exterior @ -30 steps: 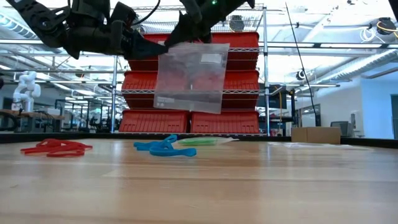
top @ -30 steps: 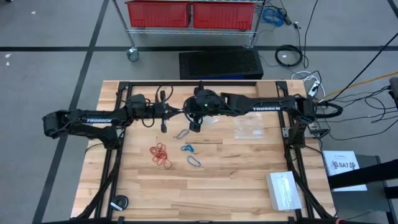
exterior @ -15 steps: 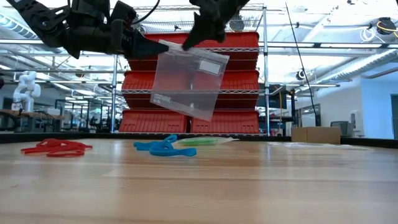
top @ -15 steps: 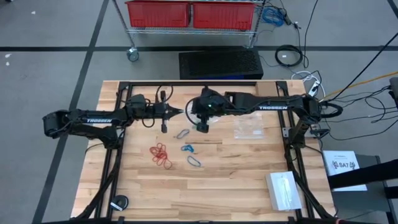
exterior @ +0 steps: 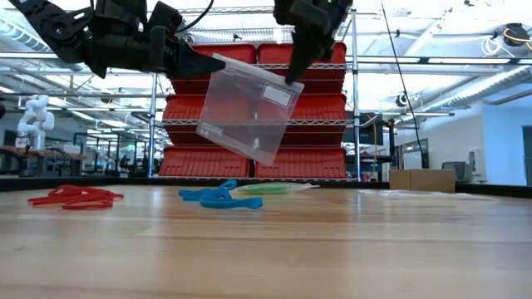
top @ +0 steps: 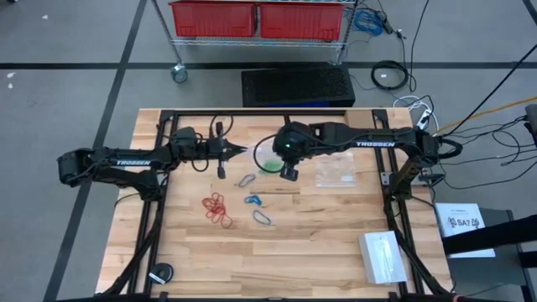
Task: Sort rubber bands
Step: Open the left transparent zip bag
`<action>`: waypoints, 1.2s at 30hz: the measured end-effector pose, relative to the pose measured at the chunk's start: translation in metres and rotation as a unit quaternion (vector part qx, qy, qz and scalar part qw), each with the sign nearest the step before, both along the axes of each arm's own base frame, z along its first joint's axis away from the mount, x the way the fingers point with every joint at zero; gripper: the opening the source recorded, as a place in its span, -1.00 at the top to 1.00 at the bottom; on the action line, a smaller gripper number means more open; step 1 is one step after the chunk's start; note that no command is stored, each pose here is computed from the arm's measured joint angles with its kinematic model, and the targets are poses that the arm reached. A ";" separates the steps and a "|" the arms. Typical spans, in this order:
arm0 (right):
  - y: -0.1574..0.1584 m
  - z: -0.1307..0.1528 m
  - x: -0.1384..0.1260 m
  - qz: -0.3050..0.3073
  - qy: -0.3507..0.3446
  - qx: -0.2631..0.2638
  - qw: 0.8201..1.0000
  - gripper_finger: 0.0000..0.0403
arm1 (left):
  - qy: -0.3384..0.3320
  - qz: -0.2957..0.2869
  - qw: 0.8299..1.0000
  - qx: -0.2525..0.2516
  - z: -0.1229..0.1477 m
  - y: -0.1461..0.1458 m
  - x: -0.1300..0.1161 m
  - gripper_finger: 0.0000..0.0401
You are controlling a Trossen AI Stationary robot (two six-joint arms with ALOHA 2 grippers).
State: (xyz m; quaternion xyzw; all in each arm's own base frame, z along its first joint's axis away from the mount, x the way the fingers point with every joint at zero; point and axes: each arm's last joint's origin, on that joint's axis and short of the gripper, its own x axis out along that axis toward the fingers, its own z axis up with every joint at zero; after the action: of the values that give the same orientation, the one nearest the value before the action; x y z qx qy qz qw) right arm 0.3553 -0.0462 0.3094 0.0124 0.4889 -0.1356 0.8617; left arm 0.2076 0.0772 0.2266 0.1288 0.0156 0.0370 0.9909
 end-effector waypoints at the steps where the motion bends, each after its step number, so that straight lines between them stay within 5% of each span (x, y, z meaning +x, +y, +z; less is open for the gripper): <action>1: 0.000 -0.001 -0.002 -0.004 0.010 0.004 1.000 0.95 | 0.000 0.000 1.000 0.000 0.000 0.000 0.000 1.00; 9: 0.007 -0.003 -0.005 -0.018 0.027 0.012 0.999 0.89 | 0.001 0.000 1.000 0.000 0.000 0.000 0.000 1.00; 16: 0.018 0.002 -0.007 -0.005 0.020 -0.011 1.000 0.50 | 0.001 0.003 1.000 0.000 0.000 0.000 0.000 1.00; 22: 0.018 0.021 -0.004 -0.010 -0.069 -0.007 0.998 0.24 | 0.006 0.003 1.000 -0.002 -0.001 0.000 0.000 1.00; 27: 0.018 0.035 -0.003 0.002 -0.119 -0.019 0.993 0.29 | 0.009 0.004 1.000 -0.003 -0.002 0.000 0.000 1.00; 36: 0.018 0.050 -0.014 -0.004 -0.093 -0.013 0.996 0.37 | 0.011 0.004 1.000 -0.003 -0.002 0.000 0.000 1.00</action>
State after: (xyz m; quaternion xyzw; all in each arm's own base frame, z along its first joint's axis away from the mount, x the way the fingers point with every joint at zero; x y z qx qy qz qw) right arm 0.3408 -0.0278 0.3590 0.0154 0.4045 -0.1439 0.9030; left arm 0.2075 0.0774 0.2244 0.1260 0.0273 0.0396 0.9909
